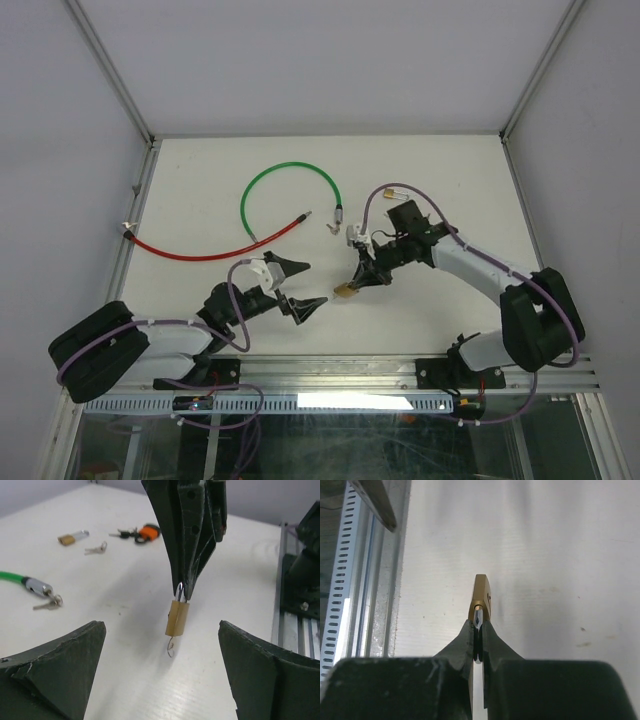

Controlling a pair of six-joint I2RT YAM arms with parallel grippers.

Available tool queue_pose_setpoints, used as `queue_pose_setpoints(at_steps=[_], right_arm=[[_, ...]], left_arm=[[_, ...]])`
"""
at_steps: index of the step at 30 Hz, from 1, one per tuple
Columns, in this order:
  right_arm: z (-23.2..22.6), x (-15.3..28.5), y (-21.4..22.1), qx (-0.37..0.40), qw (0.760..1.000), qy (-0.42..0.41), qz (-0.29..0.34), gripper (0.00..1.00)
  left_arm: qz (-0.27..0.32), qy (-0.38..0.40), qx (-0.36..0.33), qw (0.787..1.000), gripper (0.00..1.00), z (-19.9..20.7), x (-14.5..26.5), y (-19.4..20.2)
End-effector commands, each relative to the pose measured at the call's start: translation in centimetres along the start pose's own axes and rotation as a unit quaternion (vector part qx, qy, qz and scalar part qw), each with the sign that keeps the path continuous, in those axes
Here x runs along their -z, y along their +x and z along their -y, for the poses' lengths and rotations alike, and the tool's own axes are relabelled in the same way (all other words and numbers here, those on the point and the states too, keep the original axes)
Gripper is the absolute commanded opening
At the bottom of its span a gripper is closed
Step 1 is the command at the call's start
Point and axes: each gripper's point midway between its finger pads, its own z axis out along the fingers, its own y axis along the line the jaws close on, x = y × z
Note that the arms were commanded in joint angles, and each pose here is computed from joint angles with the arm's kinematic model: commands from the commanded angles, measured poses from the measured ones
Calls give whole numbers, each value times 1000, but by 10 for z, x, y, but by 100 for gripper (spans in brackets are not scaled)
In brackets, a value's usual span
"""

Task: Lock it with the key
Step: Lock the lock, then place the lock at the center of the board.

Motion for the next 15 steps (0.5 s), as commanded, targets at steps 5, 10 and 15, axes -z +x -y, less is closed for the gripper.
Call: queue_pose_setpoints(at_steps=[5,10,15], right_arm=[[27,73,-45,33,989,115,82,0],[49,109,-48,17,973,205,110,0],[73,147,-37,-9,948,300,104,0]], left_arm=[[127,-6,51,991,99,3,-8,-87],[128,30,105,986,99,9,-44,-96],[71,-28,174,982,99,-18,-96,-86]])
